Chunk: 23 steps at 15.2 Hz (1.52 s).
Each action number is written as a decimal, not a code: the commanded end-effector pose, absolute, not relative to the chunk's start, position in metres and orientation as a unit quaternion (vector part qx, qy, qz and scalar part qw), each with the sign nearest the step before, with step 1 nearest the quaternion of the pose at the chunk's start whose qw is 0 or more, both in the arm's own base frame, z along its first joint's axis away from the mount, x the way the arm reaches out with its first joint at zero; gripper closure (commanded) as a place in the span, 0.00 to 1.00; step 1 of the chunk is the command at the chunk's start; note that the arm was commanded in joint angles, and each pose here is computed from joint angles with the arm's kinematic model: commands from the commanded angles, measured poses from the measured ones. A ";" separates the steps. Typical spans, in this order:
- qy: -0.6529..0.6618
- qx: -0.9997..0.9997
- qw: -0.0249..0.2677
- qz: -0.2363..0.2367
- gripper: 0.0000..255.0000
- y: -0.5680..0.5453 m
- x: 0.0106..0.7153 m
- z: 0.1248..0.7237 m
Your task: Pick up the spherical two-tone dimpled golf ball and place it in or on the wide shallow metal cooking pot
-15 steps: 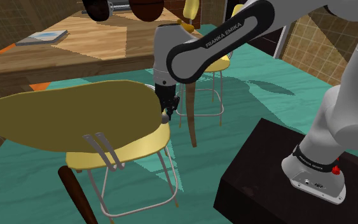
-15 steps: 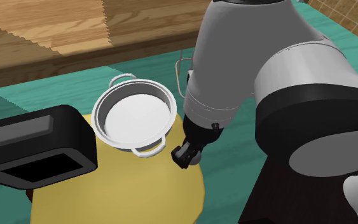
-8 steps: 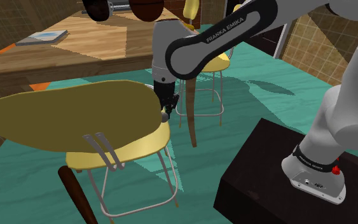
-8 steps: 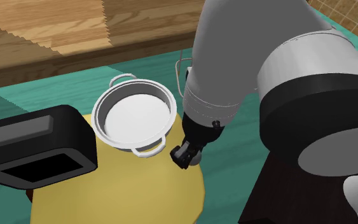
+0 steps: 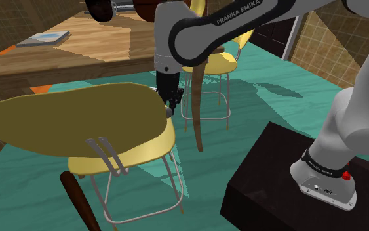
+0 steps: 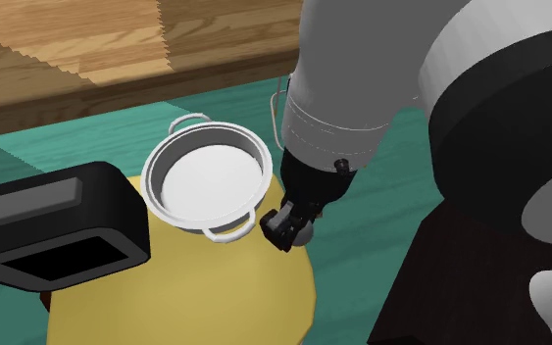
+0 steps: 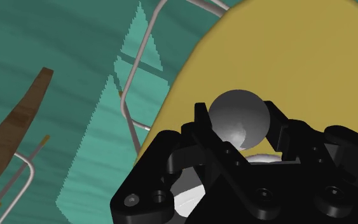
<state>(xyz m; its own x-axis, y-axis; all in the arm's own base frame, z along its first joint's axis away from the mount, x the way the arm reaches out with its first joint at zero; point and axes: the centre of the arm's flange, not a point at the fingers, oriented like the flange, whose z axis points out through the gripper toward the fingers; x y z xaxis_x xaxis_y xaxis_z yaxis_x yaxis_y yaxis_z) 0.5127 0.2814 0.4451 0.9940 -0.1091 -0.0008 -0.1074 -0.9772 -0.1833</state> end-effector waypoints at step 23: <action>0.054 -0.994 0.092 -0.004 1.00 0.271 0.671 0.499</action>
